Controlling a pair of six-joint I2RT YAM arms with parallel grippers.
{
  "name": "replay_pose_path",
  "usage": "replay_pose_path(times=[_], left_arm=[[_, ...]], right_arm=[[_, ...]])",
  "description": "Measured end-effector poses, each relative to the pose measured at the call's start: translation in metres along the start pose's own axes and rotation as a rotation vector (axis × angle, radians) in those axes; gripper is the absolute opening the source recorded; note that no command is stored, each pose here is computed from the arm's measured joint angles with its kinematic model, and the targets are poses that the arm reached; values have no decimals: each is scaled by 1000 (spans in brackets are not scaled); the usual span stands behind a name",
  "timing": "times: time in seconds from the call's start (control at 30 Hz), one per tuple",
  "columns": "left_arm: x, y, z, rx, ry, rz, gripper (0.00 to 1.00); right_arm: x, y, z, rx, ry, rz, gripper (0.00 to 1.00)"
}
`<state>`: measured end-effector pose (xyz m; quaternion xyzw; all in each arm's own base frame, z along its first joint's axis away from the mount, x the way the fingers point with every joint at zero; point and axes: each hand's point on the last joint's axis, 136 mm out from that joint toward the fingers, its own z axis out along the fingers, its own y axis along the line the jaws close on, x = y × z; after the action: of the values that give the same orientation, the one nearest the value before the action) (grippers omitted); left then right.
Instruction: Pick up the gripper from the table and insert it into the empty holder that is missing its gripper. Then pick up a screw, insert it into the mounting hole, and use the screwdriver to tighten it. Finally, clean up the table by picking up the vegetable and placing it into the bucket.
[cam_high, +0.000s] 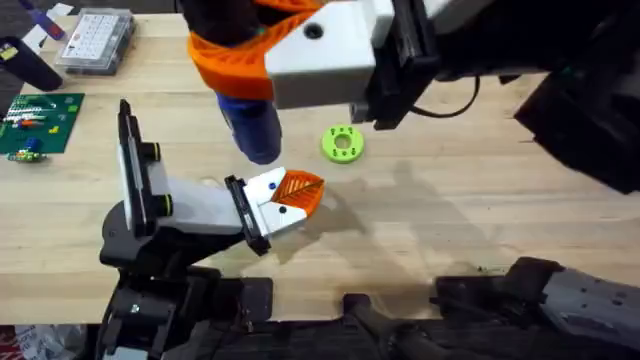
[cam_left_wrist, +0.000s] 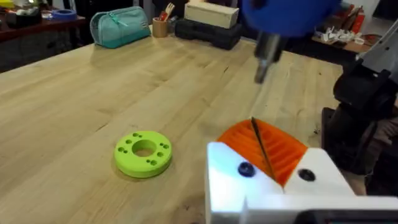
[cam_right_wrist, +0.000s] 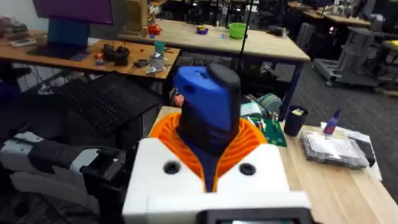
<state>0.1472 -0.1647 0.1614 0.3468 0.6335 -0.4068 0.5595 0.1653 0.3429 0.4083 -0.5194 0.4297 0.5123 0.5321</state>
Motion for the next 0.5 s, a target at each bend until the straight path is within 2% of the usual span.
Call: replay_pose_path(times=[0.5], left_arm=[[0, 0, 0, 0, 0, 0, 16]], right_arm=[[24, -1, 0, 7, 1, 28, 35]])
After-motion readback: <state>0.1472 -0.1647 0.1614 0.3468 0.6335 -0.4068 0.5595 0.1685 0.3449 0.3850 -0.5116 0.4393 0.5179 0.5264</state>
